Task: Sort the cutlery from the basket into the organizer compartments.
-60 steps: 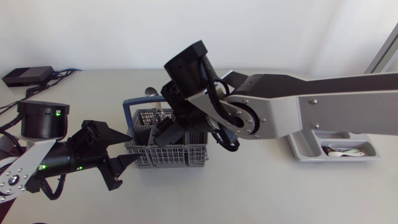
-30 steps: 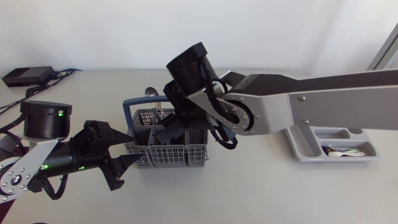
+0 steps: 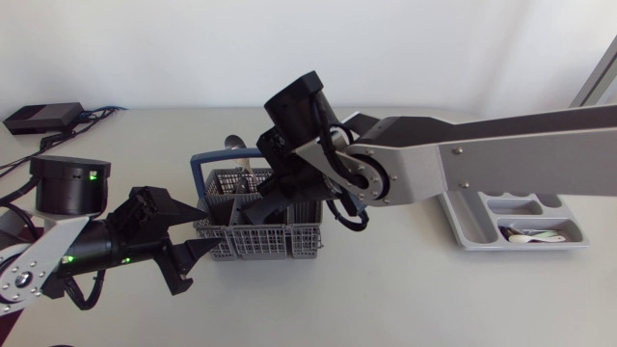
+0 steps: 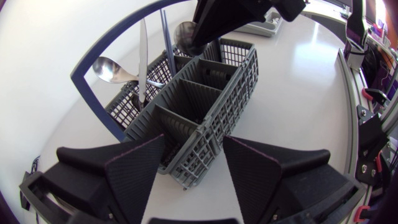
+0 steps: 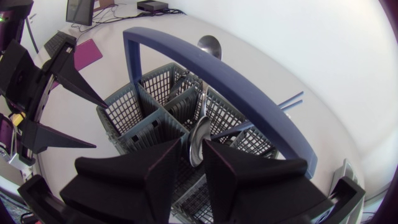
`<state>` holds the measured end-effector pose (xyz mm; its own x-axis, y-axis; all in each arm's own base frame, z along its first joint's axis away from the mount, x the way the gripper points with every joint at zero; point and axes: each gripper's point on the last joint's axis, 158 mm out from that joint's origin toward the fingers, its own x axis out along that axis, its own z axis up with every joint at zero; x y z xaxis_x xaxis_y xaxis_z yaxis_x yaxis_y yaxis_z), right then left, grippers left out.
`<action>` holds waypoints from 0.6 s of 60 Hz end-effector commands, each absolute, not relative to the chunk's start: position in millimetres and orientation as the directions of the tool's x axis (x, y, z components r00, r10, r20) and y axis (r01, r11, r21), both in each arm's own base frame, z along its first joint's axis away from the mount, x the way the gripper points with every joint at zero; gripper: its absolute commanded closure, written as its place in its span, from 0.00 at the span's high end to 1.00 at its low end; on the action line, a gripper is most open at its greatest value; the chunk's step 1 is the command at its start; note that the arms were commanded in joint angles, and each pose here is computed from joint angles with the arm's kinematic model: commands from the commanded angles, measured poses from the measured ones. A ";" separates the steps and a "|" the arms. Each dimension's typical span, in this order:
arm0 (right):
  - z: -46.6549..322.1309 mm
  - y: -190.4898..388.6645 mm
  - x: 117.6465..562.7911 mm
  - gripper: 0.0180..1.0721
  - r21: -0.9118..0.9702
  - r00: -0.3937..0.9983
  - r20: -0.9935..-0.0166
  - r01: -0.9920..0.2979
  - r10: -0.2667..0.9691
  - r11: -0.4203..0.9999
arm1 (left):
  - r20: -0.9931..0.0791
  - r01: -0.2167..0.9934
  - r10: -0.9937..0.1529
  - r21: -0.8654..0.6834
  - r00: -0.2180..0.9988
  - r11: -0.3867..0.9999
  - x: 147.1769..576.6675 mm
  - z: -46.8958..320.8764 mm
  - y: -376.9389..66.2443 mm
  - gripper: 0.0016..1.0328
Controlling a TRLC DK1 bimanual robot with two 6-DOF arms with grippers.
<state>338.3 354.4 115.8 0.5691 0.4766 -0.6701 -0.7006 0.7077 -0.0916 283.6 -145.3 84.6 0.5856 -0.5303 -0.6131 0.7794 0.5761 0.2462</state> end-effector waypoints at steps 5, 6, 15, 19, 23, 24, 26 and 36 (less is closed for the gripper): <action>114.0 358.1 341.8 0.17 -0.046 0.550 -0.677 -0.695 0.489 0.718 | -0.615 0.784 -0.537 0.233 0.577 0.576 276.7 82.6 -146.4 0.63; 114.0 358.5 341.4 0.16 -0.043 0.548 -0.677 -0.696 0.491 0.717 | -0.615 0.784 -0.537 0.233 0.577 0.576 276.7 82.6 -146.4 0.63; 112.0 359.1 339.8 0.10 -0.009 0.522 -0.681 -0.707 0.513 0.707 | -0.616 0.785 -0.538 0.232 0.576 0.574 275.4 82.1 -146.5 0.63; 112.7 359.2 339.3 0.09 0.000 0.517 -0.679 -0.710 0.521 0.704 | -0.615 0.784 -0.538 0.232 0.576 0.576 274.8 82.5 -146.4 0.63; 114.2 358.5 338.9 0.08 0.008 0.513 -0.677 -0.712 0.527 0.703 | -0.615 0.784 -0.538 0.232 0.576 0.576 274.2 83.0 -146.2 0.63; 113.9 358.1 339.1 0.08 0.009 0.513 -0.677 -0.711 0.528 0.703 | -0.615 0.784 -0.538 0.232 0.576 0.576 274.2 83.0 -146.2 0.63; 114.6 357.9 339.2 0.07 0.011 0.512 -0.676 -0.712 0.530 0.702 | -0.615 0.784 -0.538 0.232 0.576 0.576 274.0 83.1 -146.2 0.63; 113.9 356.9 337.3 0.05 0.016 0.506 -0.677 -0.715 0.533 0.699 | -0.614 0.785 -0.539 0.231 0.577 0.575 273.1 84.6 -146.4 0.63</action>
